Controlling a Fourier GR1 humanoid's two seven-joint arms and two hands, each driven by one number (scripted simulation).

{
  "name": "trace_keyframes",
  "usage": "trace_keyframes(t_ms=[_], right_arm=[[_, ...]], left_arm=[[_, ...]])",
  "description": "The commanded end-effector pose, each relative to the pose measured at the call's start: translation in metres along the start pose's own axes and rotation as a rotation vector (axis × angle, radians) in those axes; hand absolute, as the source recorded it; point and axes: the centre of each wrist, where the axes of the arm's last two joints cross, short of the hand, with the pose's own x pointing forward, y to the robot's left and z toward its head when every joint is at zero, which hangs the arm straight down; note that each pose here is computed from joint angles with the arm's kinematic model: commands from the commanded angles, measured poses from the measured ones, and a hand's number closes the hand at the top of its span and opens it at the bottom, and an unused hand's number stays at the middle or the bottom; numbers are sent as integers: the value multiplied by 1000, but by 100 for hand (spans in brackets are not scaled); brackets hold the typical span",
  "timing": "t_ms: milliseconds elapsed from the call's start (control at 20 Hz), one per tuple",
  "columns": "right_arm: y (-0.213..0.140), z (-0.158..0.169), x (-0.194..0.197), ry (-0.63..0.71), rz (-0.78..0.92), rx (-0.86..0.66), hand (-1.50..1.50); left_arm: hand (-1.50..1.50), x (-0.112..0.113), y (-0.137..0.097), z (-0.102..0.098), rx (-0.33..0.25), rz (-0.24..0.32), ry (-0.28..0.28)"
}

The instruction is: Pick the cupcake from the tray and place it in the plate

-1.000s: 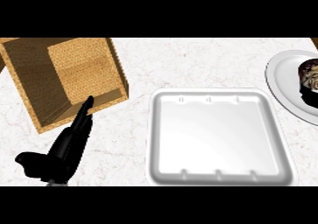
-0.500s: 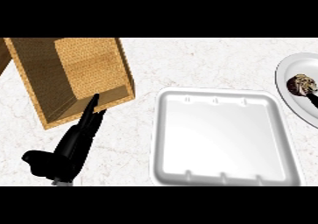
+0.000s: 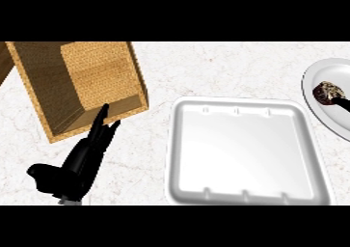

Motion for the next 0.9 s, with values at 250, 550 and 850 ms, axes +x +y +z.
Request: trace_keyframes(t_ms=[250,550,850], right_arm=[[-35,-13,-22,-21,-279,-82,-150],[-70,-7,-45,-13,-417,30,-150],[-97,22,-82,-41,-411,190,-150]], left_arm=[[0,-50,18,9,134,36,281],[0,-50,27,18,148,33,294],[0,-53,33,25,168,25,315]])
